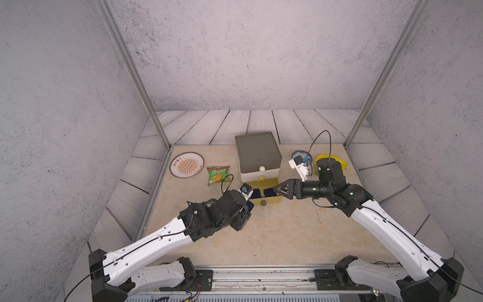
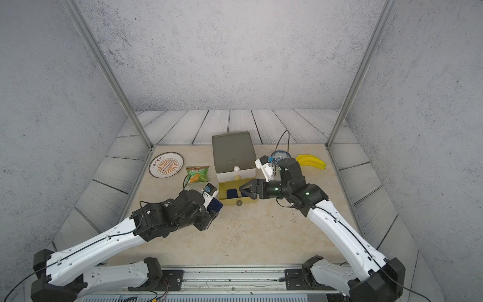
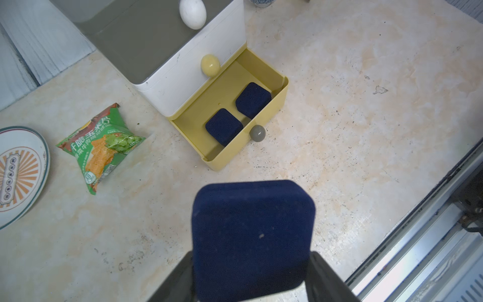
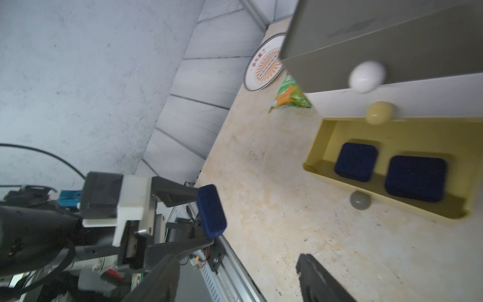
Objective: Place the brooch boxes into the drawer by color
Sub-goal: Pick up the brooch box from the center of the board, then place the brooch box in the drawer.
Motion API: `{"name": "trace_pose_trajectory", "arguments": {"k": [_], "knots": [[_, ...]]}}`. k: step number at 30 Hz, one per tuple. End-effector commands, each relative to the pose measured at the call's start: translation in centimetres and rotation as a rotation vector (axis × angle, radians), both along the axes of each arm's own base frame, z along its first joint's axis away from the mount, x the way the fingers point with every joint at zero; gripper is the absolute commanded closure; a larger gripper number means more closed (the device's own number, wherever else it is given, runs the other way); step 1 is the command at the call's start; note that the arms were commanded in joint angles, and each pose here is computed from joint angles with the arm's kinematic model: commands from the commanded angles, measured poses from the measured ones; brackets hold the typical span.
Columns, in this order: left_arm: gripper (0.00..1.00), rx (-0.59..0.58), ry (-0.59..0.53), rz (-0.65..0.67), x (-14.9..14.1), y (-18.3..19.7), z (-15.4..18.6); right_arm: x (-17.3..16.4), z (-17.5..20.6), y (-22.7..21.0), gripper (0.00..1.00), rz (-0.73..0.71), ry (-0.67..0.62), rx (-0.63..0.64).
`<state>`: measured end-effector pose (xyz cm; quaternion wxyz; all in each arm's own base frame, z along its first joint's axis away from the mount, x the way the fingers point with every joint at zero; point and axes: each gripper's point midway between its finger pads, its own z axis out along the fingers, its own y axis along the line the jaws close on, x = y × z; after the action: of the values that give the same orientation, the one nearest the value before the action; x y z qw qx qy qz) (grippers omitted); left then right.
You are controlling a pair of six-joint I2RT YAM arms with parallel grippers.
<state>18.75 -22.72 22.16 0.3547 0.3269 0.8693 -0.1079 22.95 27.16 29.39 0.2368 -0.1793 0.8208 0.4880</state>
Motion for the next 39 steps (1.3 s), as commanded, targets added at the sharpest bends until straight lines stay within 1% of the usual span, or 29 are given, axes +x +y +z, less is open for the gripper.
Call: {"name": "trace_pose_trajectory", "arguments": {"k": [1,5,7,13,18,24,30,32,35,36,38,39], "knots": [[0.43,0.008,-0.024,-0.014,-0.1,0.7,0.4,-0.6,0.0,2.3,0.33,0.081,0.033,0.020],[0.43,0.000,-0.014,-0.024,-0.4,0.7,0.4,-1.1,-0.7,4.6,0.39,0.139,0.053,0.007],[0.43,-0.004,-0.015,-0.030,-0.5,0.7,0.5,-1.4,-1.3,5.7,0.40,0.165,0.072,-0.005],[0.43,-0.013,-0.017,-0.036,-0.5,0.5,0.7,-2.0,-1.5,8.0,0.42,0.220,0.106,0.027],[0.43,-0.015,-0.021,-0.037,-0.5,0.5,0.9,-2.5,-2.2,9.1,0.44,0.254,0.127,0.015],[0.43,-0.017,-0.028,-0.036,-0.4,0.5,1.1,-3.1,-2.9,10.1,0.49,0.291,0.146,0.009],[0.43,-0.014,-0.028,-0.033,-0.3,0.6,1.0,-3.7,-3.1,10.5,0.49,0.331,0.177,0.023],[0.43,-0.012,-0.026,-0.032,-0.3,0.6,0.9,-3.9,-3.2,10.6,0.56,0.338,0.183,0.022],[0.43,-0.016,-0.025,-0.034,-0.3,0.5,0.9,-3.8,-3.4,10.6,0.72,0.336,0.189,0.021],[0.42,-0.017,-0.025,-0.033,-0.3,0.5,0.9,-3.8,-3.4,10.6,0.79,0.339,0.189,0.023],[0.41,-0.015,-0.024,-0.031,-0.3,0.6,0.9,-3.9,-3.4,10.6,0.88,0.338,0.189,0.022],[0.40,-0.015,-0.025,-0.032,-0.3,0.6,0.9,-3.9,-3.4,10.6,0.91,0.336,0.189,0.021]]}}
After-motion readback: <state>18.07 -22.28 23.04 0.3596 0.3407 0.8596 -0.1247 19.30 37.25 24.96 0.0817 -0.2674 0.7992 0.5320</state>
